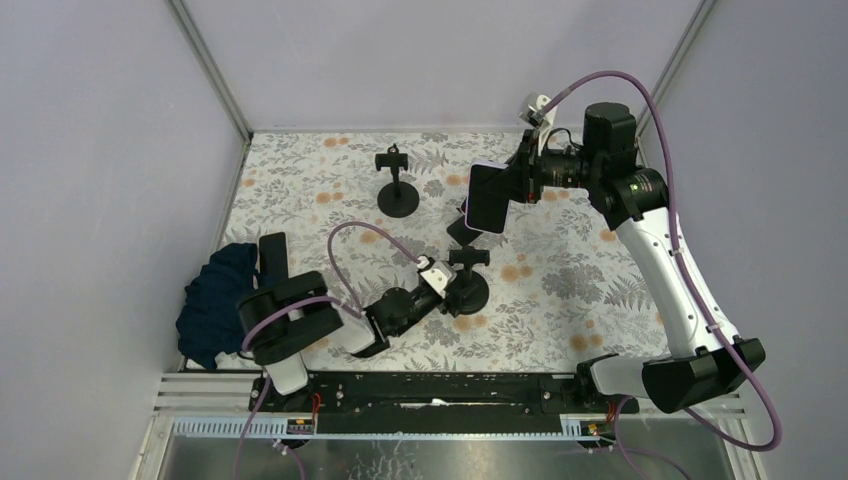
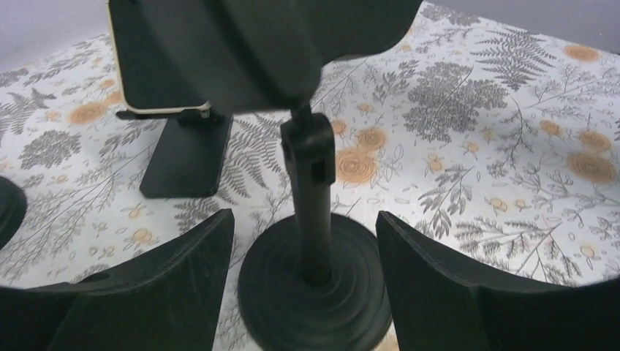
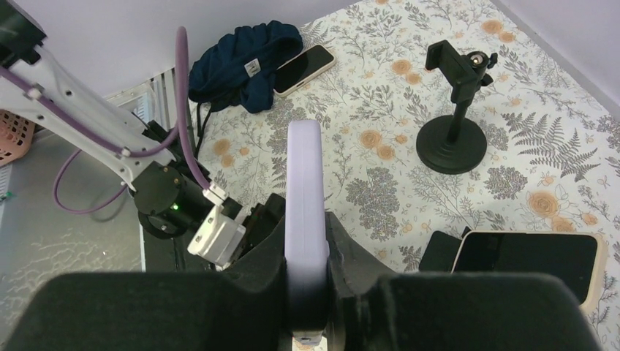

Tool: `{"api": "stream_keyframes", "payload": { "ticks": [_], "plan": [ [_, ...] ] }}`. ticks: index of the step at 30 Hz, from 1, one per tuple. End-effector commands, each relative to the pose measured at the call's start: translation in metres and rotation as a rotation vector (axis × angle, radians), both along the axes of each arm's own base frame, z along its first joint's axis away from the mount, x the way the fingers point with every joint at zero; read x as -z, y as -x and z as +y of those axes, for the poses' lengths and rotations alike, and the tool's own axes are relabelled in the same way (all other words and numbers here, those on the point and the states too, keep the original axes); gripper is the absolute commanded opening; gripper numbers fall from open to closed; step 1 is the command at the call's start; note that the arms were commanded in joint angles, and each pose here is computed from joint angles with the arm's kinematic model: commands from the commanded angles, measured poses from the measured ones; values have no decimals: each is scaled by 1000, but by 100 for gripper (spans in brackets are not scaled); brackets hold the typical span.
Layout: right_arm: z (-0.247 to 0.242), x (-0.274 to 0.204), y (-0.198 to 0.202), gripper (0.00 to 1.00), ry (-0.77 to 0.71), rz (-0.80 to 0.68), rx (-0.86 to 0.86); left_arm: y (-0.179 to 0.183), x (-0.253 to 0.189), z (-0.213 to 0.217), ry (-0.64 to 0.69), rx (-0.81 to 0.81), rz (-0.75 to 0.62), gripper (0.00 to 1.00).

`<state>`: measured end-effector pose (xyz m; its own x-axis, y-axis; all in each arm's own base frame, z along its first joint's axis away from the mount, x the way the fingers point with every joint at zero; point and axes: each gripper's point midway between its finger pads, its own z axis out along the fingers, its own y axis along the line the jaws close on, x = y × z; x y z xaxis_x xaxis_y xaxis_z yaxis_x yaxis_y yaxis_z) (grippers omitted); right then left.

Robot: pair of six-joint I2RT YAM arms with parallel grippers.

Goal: Place the phone on the phone stand
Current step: Move the phone stand to the center of the board.

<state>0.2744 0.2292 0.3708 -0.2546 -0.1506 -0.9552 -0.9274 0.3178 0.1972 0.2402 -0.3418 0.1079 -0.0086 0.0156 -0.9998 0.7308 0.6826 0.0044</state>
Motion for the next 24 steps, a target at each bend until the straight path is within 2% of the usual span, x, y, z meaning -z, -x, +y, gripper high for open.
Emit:
{"api": "stream_keyframes", "payload": {
  "ticks": [1, 5, 6, 8, 12, 18, 21, 24],
  "plan": [
    [-2, -24, -4, 0, -38, -84, 16, -18, -34, -10, 137, -23, -116, 72],
    [-2, -21, -10, 0, -28, -78, 22, -25, -26, -19, 130, 26, -87, 53],
    [-1, -21, -11, 0, -29, -74, 19, -25, -25, -20, 136, 40, -76, 45],
    [0, -21, -14, 0, -32, -63, 15, -30, -20, -17, 138, 37, -49, 20],
    [3, -20, -17, 0, -33, -48, -1, -34, -15, -1, 100, 35, -50, 2],
    [12, -18, -21, 0, -61, -10, -61, -46, -12, 44, 53, 29, -28, 0],
    [20, -21, -23, 0, -101, 8, -123, -52, -7, 54, 21, 77, -3, 0],
    [28, -20, -27, 0, -116, 1, -169, -63, -2, 63, 4, 98, 25, 4]
  ]
}}
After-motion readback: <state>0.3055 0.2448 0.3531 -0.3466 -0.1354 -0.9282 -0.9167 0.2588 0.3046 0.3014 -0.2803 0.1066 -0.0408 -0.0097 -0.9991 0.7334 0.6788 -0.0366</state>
